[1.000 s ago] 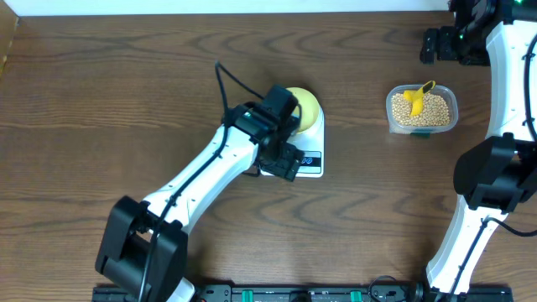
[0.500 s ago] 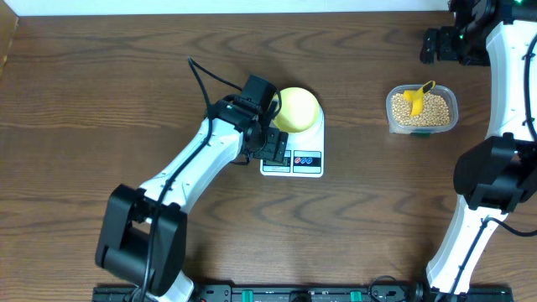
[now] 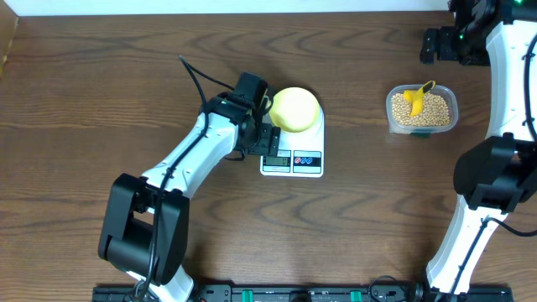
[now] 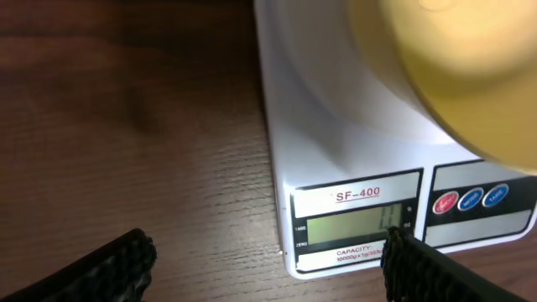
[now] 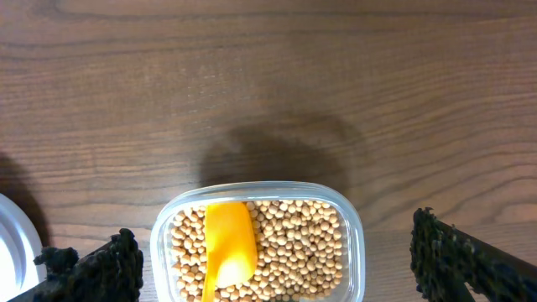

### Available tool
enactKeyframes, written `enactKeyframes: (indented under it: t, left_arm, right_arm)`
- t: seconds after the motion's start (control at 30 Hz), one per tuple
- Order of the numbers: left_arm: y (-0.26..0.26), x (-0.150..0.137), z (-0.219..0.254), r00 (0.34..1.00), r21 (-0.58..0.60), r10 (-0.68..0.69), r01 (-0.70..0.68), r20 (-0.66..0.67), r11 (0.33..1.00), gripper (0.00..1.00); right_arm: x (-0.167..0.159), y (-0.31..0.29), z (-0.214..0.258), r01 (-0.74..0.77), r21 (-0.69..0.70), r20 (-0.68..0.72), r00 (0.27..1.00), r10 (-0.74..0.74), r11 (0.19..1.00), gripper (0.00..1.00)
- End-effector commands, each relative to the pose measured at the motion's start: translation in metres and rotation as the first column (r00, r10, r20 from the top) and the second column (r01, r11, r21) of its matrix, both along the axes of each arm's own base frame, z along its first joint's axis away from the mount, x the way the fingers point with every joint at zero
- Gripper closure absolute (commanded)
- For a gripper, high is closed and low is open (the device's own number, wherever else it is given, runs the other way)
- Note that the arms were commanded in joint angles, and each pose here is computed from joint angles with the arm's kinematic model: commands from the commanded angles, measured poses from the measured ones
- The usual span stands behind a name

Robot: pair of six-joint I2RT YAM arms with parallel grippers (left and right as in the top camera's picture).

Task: Scoop item into bowl and weigh 50g on scale
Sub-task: 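Raise the left gripper and move it in front of the scale display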

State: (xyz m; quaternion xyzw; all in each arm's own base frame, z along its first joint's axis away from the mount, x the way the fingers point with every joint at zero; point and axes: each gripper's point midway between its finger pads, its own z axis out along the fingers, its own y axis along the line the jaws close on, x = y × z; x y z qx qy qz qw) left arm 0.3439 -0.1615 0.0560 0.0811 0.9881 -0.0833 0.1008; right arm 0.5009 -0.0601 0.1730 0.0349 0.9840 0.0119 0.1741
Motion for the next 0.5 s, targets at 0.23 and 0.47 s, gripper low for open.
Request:
enactKeyframes:
  t: [0.23,0.47]
  left_arm:
    - [0.003,0.001,-0.003,1.000,0.012,0.026,-0.026,-0.009,1.000,0.11]
    - [0.000,-0.021,0.001,0.989,-0.011,-0.132,0.131,-0.073,0.991,0.07]
  right_arm:
    - [0.001,0.001,0.000,0.009,0.004,0.000,1.000,-0.009,1.000,0.01]
    - [0.001,0.001,0.000,0.009,0.004,0.000,1.000,-0.009,1.000,0.01]
